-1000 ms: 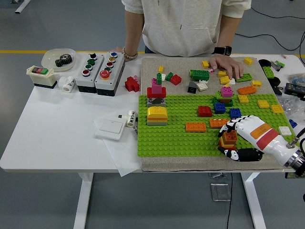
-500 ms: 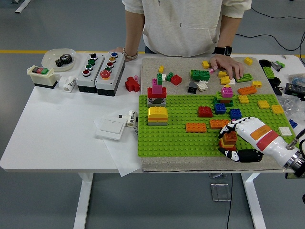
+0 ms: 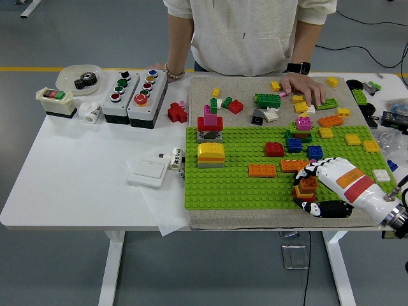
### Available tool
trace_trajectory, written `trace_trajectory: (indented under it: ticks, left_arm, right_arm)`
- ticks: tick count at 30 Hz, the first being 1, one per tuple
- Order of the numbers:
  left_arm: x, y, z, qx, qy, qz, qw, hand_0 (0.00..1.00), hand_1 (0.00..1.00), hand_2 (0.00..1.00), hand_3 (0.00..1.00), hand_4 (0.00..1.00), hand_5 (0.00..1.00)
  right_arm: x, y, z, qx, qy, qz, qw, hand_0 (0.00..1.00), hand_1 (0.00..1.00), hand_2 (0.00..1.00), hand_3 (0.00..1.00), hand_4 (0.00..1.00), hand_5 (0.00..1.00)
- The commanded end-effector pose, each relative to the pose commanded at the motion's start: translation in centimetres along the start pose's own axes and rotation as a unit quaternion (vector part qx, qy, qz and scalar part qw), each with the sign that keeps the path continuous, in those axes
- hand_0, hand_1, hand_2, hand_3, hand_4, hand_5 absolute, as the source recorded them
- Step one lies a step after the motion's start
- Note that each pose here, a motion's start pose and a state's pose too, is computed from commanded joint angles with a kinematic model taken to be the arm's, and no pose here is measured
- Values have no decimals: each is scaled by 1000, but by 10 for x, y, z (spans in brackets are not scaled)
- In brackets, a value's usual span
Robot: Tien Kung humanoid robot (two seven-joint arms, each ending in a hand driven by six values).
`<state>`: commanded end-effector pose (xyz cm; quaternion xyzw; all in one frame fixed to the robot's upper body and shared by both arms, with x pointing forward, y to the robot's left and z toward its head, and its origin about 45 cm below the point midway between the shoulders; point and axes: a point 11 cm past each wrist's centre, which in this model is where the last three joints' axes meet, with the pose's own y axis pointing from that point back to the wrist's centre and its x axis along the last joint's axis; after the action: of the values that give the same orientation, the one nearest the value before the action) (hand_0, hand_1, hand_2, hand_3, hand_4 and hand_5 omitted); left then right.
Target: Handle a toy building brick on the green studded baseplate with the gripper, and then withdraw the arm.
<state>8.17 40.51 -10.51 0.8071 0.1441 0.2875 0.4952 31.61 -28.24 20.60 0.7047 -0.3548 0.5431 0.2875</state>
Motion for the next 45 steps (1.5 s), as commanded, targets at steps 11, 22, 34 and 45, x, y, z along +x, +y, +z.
trace_trajectory:
  ticks: [11, 22, 34, 45]
  left_arm:
    - [-1, 0, -1, 1, -3, -1, 1000, 425, 476, 504, 595, 617, 767]
    - [-3, 0, -2, 2, -6, -3, 1000, 425, 476, 505, 595, 615, 765]
    - [-1, 0, 0, 0, -4, -2, 1000, 425, 477, 505, 595, 615, 765]
    - [-1, 0, 1, -1, -2, -1, 1000, 425, 477, 507, 596, 616, 766]
  right_arm:
    - [5, 2, 0, -1, 0, 17, 1000, 530, 531, 593, 549, 723, 431]
    - [-6, 6, 2, -8, -4, 1, 1000, 525, 530, 591, 548, 721, 430]
    - [-11, 7, 4, -14, -3, -9, 1000, 523, 526, 591, 549, 717, 424]
    - [-2, 4, -1, -4, -4, 9, 1000, 523, 525, 590, 549, 715, 424]
